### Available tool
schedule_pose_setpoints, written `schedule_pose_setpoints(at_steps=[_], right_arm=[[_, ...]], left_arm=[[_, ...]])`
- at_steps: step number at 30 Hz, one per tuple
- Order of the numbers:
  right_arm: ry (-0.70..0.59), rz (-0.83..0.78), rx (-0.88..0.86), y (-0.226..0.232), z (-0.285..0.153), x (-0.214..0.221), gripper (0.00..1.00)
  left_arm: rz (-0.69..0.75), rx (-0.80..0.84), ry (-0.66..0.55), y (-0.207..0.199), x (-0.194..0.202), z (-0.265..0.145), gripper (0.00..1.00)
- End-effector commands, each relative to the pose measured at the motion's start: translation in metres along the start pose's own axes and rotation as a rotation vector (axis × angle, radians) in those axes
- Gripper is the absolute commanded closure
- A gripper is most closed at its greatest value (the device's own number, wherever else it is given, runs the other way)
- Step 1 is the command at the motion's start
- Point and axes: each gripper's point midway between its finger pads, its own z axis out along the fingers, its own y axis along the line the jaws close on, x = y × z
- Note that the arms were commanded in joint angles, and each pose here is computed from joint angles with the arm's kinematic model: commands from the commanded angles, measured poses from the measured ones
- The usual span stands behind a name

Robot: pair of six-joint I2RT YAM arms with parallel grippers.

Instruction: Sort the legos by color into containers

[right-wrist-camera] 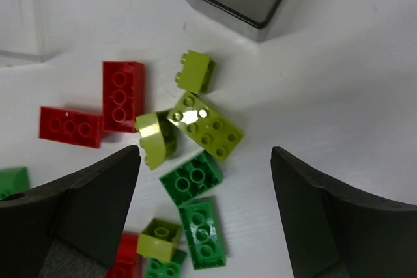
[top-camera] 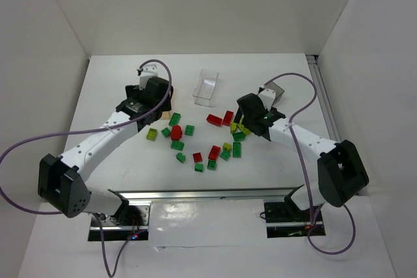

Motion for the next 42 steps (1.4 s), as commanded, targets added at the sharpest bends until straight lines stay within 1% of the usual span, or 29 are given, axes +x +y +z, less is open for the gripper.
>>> schedule_pose_setpoints(at_steps=[1, 3, 5, 6, 8, 9, 10, 11, 12, 15, 18, 20, 21, 22, 25, 26, 27, 29, 30, 31, 33, 34, 36, 37, 38, 40, 42], right_arm=[[-0.055, 0.102, -0.118, 0.022, 0.010, -0.024, 0.13], [-0.038, 0.136, -0.124, 0.024, 0.018, -0.026, 0.15], [-0.025, 0.139, -0.092, 0.021, 0.032, -0.026, 0.16], [-0.015, 0.136, -0.095, 0.023, 0.036, -0.023, 0.17], [-0.014, 0.150, -0.085, 0.026, 0.046, -0.026, 0.21], [-0.004, 0.153, -0.082, 0.026, 0.050, -0.026, 0.21], [-0.001, 0.151, -0.080, 0.028, 0.053, -0.026, 0.24], [0.017, 0.155, -0.053, 0.023, 0.062, -0.019, 0.24], [0.011, 0.159, -0.059, 0.026, 0.065, -0.022, 0.24], [0.016, 0.156, -0.067, 0.028, 0.077, -0.019, 0.29], [0.032, 0.152, -0.045, 0.024, 0.086, -0.014, 0.36], [0.030, 0.156, -0.059, 0.030, 0.087, -0.018, 0.39], [0.047, 0.147, -0.044, 0.028, 0.090, -0.012, 0.41], [0.057, 0.141, -0.035, 0.026, 0.094, -0.007, 0.45], [0.064, 0.133, -0.016, 0.023, 0.096, -0.005, 0.52], [0.071, 0.129, -0.010, 0.021, 0.095, -0.003, 0.60], [0.066, 0.128, -0.002, 0.021, 0.095, -0.005, 0.64], [0.056, 0.134, -0.010, 0.023, 0.087, -0.014, 0.75], [0.027, 0.137, -0.045, 0.031, 0.076, -0.027, 0.76], [0.013, 0.122, -0.041, 0.028, 0.070, -0.032, 0.78], [-0.020, 0.111, -0.060, 0.033, 0.056, -0.045, 0.78], [-0.053, 0.111, -0.082, 0.037, 0.042, -0.058, 0.78], [-0.072, 0.105, -0.085, 0.033, 0.031, -0.067, 0.78], [-0.102, 0.117, -0.098, 0.033, 0.023, -0.081, 0.78], [-0.092, 0.118, -0.079, 0.026, 0.025, -0.080, 0.78], [-0.114, 0.147, -0.074, 0.018, 0.024, -0.100, 0.78], [-0.130, 0.145, -0.060, 0.012, 0.030, -0.110, 0.78]], left_arm=[[-0.001, 0.127, 0.053, -0.023, -0.002, -0.003, 0.01], [-0.015, 0.183, 0.081, -0.034, 0.002, -0.006, 0.01], [-0.012, 0.248, 0.090, -0.045, 0.002, -0.009, 0.01], [-0.008, 0.255, 0.102, -0.047, 0.012, -0.006, 0.01], [-0.014, 0.282, 0.088, -0.046, 0.010, -0.008, 0.01], [-0.023, 0.296, 0.079, -0.047, 0.009, -0.010, 0.01], [-0.013, 0.301, 0.068, -0.048, 0.009, -0.008, 0.01], [-0.013, 0.311, 0.072, -0.050, 0.010, -0.008, 0.01], [-0.013, 0.311, 0.072, -0.050, 0.010, -0.008, 0.01], [-0.014, 0.307, 0.064, -0.048, 0.007, -0.006, 0.01], [-0.014, 0.315, 0.066, -0.051, 0.006, -0.006, 0.01], [-0.014, 0.326, 0.070, -0.052, 0.006, -0.007, 0.01], [-0.014, 0.326, 0.070, -0.052, 0.006, -0.007, 0.01], [-0.014, 0.326, 0.070, -0.052, 0.006, -0.007, 0.01], [-0.014, 0.326, 0.070, -0.052, 0.006, -0.007, 0.01], [-0.014, 0.326, 0.070, -0.052, 0.006, -0.007, 0.01], [-0.015, 0.326, 0.069, -0.050, 0.007, -0.008, 0.01], [-0.014, 0.326, 0.070, -0.048, 0.010, -0.009, 0.01], [-0.023, 0.325, 0.071, -0.049, 0.010, -0.009, 0.01], [-0.028, 0.328, 0.064, -0.048, 0.007, -0.011, 0.01], [-0.037, 0.320, 0.062, -0.047, 0.007, -0.011, 0.01], [-0.037, 0.320, 0.062, -0.047, 0.007, -0.011, 0.01], [-0.037, 0.320, 0.062, -0.047, 0.007, -0.011, 0.01], [-0.028, 0.320, 0.061, -0.047, 0.007, -0.011, 0.01], [-0.028, 0.320, 0.061, -0.047, 0.007, -0.011, 0.01], [-0.023, 0.295, 0.062, -0.044, 0.008, -0.006, 0.01], [-0.025, 0.290, 0.072, -0.046, 0.012, -0.004, 0.01]])
